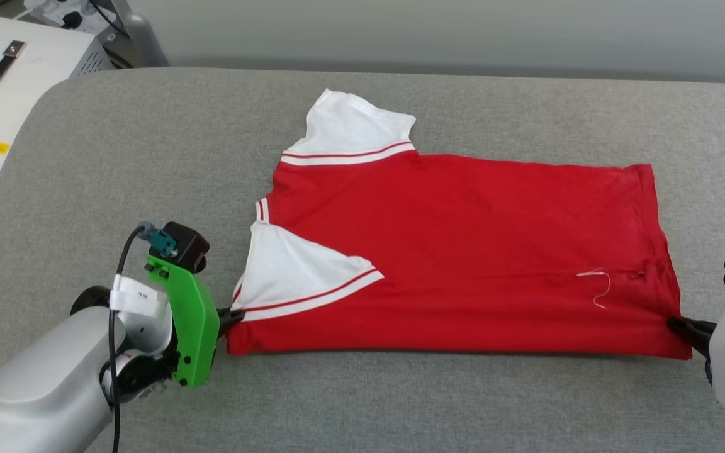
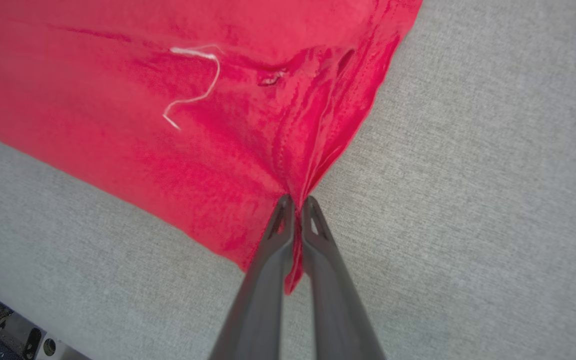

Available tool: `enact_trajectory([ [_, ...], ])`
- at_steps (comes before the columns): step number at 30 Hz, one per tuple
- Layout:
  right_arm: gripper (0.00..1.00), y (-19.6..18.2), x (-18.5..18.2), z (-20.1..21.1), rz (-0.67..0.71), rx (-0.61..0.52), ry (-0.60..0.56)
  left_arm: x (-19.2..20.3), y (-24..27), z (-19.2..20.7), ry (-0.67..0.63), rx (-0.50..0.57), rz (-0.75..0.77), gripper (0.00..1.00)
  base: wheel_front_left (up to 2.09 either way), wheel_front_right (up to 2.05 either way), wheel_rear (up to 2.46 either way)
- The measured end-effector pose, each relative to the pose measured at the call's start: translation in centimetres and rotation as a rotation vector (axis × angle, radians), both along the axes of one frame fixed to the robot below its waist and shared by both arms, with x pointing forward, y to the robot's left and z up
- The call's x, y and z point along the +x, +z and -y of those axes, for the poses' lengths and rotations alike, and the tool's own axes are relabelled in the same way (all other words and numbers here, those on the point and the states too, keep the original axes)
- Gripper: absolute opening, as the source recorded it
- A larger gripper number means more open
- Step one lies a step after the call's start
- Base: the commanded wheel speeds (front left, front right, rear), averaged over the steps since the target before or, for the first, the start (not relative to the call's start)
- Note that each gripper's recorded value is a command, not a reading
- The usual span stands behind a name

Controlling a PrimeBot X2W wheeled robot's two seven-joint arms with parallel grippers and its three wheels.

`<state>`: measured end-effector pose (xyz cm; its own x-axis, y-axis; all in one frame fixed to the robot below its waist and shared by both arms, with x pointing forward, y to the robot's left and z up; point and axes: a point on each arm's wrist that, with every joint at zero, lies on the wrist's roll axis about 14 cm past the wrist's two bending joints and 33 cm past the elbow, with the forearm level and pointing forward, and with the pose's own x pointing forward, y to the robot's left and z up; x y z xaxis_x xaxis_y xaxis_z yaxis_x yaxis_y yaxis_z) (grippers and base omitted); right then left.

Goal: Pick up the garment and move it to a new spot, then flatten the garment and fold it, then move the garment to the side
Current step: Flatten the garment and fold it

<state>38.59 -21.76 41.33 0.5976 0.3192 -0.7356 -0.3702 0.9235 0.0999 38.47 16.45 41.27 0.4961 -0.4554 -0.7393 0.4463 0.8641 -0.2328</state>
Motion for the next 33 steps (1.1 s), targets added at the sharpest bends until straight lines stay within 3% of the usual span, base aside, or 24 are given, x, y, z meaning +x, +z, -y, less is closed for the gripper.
enact_trajectory([
  [7,0.0,0.3,-3.1,0.7,-0.014,0.026,-0.025,-2.6,-0.2,1.0,-0.053,-0.003,-0.025,0.0,0.0,0.0,0.0],
  [20,0.0,-4.8,-5.3,1.4,-0.181,0.031,-0.131,-3.5,-4.1,0.5,-0.025,0.033,-0.121,0.0,0.0,0.0,0.0],
  [21,0.09,-4.9,-5.1,1.4,-0.17,0.034,-0.14,-3.3,-4.2,0.4,-0.016,0.032,-0.112,0.4,0.0,0.0,0.0],
  [22,0.29,-4.8,-4.7,1.3,-0.153,0.043,-0.152,-3.0,-4.1,0.4,-0.006,0.032,-0.093,1.0,0.0,0.0,0.0],
  [23,1.0,-4.6,-4.4,1.2,-0.129,0.05,-0.158,-2.6,-3.9,0.3,0.004,0.031,-0.072,1.0,0.0,0.0,0.0],
  [29,1.0,-1.5,-1.8,2.0,0.095,0.055,-0.193,-0.6,-1.0,-0.8,0.044,0.034,0.078,1.0,0.0,0.0,0.0],
  [32,1.0,2.0,0.5,2.7,0.294,0.066,-0.228,2.2,2.3,-1.5,0.07,0.039,0.225,1.0,0.0,0.0,0.0],
  [33,1.0,4.5,1.8,2.6,0.424,0.082,-0.246,4.9,5.2,-1.9,0.108,0.031,0.343,1.0,0.0,0.0,0.0],
])
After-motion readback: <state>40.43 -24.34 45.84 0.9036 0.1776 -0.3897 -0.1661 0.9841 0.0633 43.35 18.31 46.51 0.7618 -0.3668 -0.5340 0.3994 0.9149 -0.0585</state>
